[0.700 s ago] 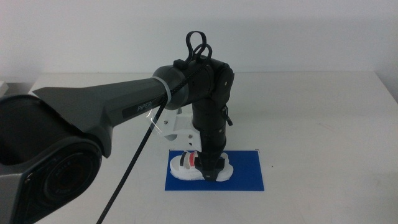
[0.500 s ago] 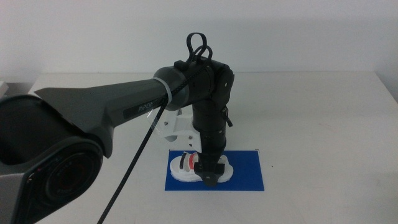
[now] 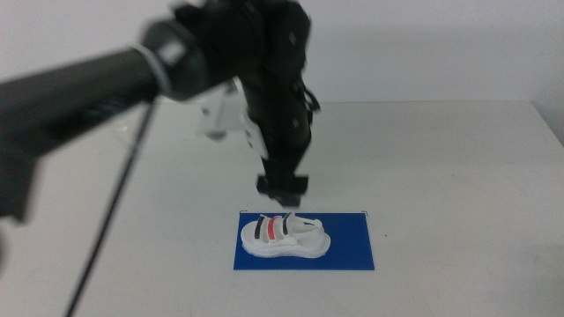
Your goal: Use one arm to grab the shoe from the table and place it on the mat.
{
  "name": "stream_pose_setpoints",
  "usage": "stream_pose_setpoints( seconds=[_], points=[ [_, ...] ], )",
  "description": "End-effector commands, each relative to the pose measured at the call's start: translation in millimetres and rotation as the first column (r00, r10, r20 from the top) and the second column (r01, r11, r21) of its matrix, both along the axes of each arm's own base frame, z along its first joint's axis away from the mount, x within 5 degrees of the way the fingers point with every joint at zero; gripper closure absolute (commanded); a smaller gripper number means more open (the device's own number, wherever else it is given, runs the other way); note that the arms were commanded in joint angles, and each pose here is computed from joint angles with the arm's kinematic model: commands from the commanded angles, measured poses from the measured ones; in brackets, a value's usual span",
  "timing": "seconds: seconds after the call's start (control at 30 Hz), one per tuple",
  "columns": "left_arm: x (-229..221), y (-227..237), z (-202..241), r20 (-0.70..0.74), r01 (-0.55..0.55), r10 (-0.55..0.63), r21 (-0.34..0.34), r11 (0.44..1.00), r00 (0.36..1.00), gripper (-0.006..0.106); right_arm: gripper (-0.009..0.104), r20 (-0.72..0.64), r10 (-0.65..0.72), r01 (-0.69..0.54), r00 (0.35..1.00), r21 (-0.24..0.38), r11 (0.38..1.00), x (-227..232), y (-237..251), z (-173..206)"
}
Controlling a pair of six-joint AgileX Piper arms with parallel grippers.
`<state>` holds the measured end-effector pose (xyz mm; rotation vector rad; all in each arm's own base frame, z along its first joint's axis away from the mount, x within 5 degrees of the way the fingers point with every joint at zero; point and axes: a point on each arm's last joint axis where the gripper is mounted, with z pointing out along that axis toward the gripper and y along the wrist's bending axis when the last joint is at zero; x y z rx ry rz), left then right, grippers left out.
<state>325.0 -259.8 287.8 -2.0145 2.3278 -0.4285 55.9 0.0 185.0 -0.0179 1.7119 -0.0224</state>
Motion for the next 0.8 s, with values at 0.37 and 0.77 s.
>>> stream_pose_setpoints(
  seconds=[0.37, 0.77],
  points=[
    [-48, 86, 143, 0.026, 0.603, -0.939, 0.761, 0.241, 0.343, 0.007, 0.031, 0.097, -0.004, 0.006, 0.995, -0.018, 1.0, -1, 0, 7],
    [-70, 154, 177, -0.333, 0.475, -0.906, 0.862, -0.179, 0.262, 0.007, 0.031, 0.097, -0.004, 0.006, 0.995, -0.018, 1.0, -1, 0, 7]
  ],
)
